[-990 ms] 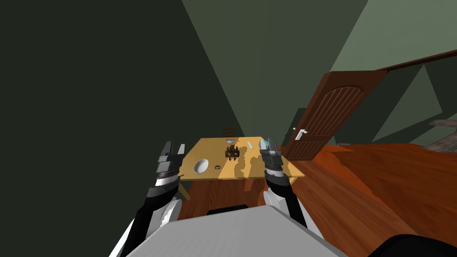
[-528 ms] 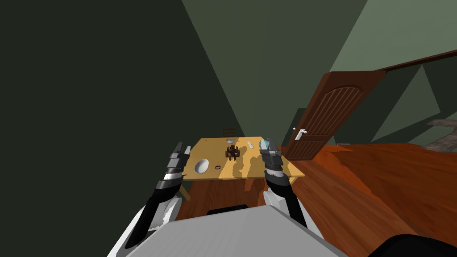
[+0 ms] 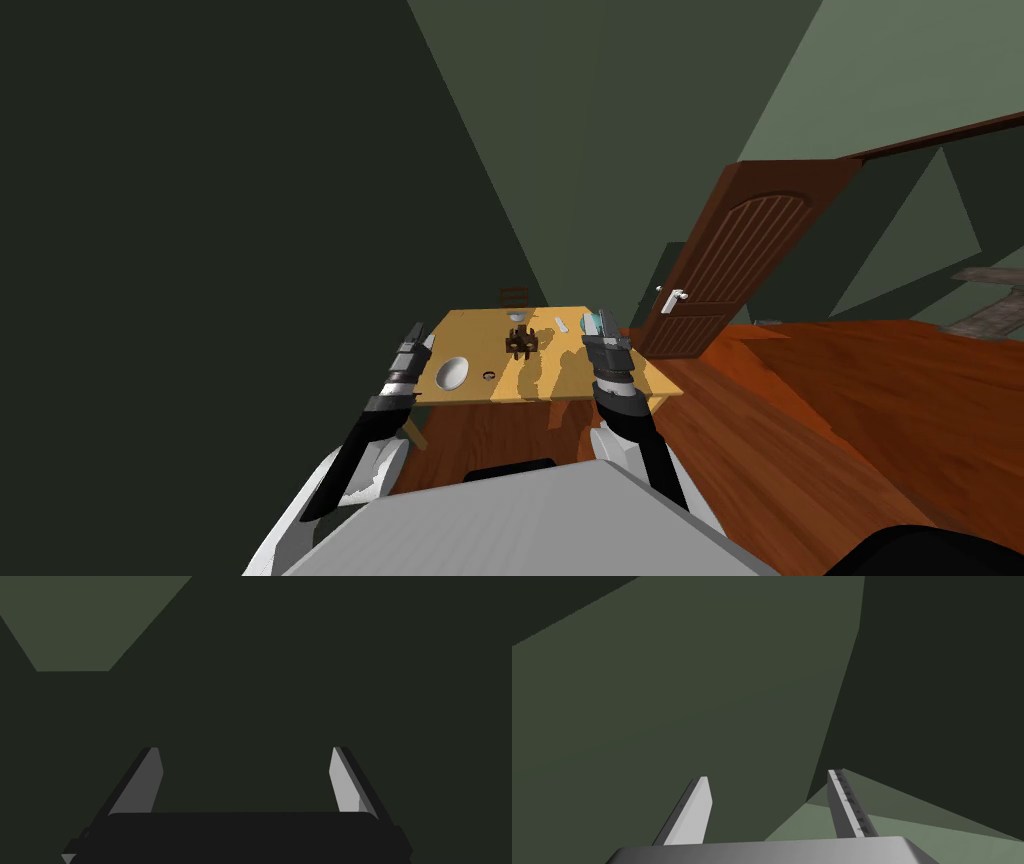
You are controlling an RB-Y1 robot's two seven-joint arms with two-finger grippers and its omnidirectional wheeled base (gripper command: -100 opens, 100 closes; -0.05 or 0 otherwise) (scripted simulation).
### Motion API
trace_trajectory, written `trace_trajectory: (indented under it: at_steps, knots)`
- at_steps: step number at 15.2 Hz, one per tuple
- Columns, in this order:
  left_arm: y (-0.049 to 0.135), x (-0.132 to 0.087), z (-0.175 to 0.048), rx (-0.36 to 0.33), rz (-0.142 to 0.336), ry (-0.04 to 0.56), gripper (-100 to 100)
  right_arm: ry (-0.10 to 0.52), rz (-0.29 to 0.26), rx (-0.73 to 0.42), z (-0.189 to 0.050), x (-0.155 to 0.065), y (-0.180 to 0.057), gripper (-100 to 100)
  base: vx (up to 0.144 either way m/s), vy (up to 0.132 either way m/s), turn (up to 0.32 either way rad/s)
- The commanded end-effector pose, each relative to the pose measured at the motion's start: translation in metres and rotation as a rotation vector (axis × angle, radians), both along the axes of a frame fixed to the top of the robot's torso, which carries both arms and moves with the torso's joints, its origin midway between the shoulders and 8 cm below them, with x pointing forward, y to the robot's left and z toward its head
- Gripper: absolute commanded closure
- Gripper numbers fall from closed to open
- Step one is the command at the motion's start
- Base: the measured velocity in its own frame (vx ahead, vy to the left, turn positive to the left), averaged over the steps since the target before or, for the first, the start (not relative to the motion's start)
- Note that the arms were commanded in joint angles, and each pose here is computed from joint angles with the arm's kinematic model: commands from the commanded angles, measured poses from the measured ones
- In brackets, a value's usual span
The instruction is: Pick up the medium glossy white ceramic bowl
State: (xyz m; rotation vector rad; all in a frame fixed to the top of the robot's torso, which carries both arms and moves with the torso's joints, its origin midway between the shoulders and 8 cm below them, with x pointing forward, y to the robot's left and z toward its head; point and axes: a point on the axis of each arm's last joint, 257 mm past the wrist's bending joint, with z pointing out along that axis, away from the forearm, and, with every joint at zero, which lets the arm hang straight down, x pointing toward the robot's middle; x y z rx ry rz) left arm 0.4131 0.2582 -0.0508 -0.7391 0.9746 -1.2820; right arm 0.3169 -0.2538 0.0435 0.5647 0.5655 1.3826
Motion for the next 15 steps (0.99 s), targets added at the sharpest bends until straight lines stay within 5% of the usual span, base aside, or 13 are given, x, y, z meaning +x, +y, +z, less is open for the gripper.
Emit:
trace_trajectory:
  at_steps: [1,15]
  knots:
    - [0.004,0.014,-0.021,-0.006,-0.001,0.067,-100,0.0,0.0,0.0,0.0,0.0,0.0,0,0.004,0.014,-0.008]
    - [0.023,0.058,-0.127,-0.055,0.032,0.413,-100,0.0,0.0,0.0,0.0,0.0,0.0,0,0.006,0.013,-0.008]
